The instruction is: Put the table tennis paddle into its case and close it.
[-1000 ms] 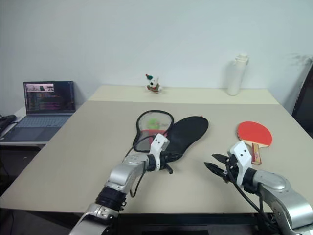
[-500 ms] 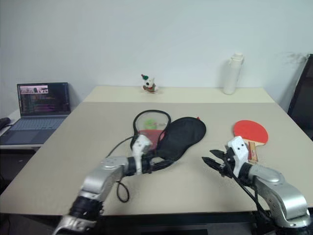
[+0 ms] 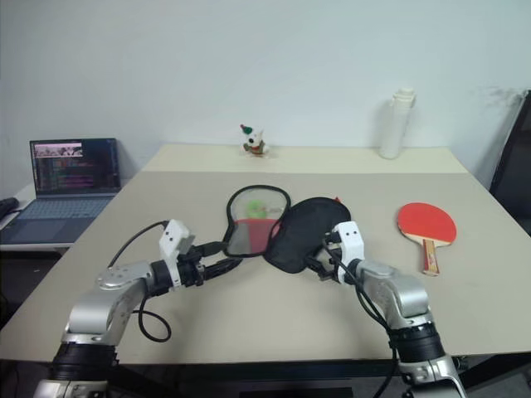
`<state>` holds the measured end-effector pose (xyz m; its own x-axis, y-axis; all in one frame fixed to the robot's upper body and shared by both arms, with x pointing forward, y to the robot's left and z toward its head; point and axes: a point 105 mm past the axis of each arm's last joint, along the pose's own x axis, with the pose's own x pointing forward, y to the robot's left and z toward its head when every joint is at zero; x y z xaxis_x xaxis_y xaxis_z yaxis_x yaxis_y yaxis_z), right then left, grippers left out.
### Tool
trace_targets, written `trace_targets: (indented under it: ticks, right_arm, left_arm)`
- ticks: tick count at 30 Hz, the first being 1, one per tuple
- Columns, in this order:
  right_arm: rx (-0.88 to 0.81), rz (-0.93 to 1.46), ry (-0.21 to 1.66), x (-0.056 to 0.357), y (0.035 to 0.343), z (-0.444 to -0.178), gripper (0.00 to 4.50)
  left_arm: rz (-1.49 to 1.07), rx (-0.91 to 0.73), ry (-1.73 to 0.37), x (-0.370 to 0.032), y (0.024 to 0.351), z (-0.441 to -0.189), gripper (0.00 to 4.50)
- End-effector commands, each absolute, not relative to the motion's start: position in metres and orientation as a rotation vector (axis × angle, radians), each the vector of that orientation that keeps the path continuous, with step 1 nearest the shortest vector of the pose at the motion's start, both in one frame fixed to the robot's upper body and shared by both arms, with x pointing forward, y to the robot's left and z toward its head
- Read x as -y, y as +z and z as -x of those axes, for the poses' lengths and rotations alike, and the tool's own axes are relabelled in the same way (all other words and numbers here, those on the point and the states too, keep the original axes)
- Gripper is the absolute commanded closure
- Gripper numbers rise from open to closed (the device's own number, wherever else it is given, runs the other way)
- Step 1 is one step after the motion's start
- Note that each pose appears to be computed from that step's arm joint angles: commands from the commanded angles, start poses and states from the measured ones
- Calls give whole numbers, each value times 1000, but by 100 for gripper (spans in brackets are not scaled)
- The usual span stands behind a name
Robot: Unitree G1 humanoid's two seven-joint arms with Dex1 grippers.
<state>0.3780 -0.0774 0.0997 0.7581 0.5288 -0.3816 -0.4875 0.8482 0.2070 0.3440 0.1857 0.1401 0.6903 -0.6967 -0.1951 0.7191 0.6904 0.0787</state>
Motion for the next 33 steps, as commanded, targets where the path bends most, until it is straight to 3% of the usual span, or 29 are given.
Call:
trace_targets:
  ticks: [1,8,11,18,23,33]
  right_arm:
    - [-416,-71,558,65,106,-387,3]
    - [-413,-100,631,30,106,-387,3]
    - [-417,-119,637,24,106,-385,53]
    - [-442,-174,625,25,104,-382,296]
    - [-448,-211,605,29,107,-384,440]
    - [-553,-206,560,97,104,-373,440]
  left_arm:
    - [-172,-95,-785,-188,156,-345,123]
    - [-177,-88,-783,-185,157,-346,123]
    - [-178,-83,-785,-183,158,-347,123]
    - [-179,-73,-792,-179,160,-347,123]
    - [-179,-61,-813,-173,163,-347,123]
    - [-223,-59,-918,-151,162,-338,123]
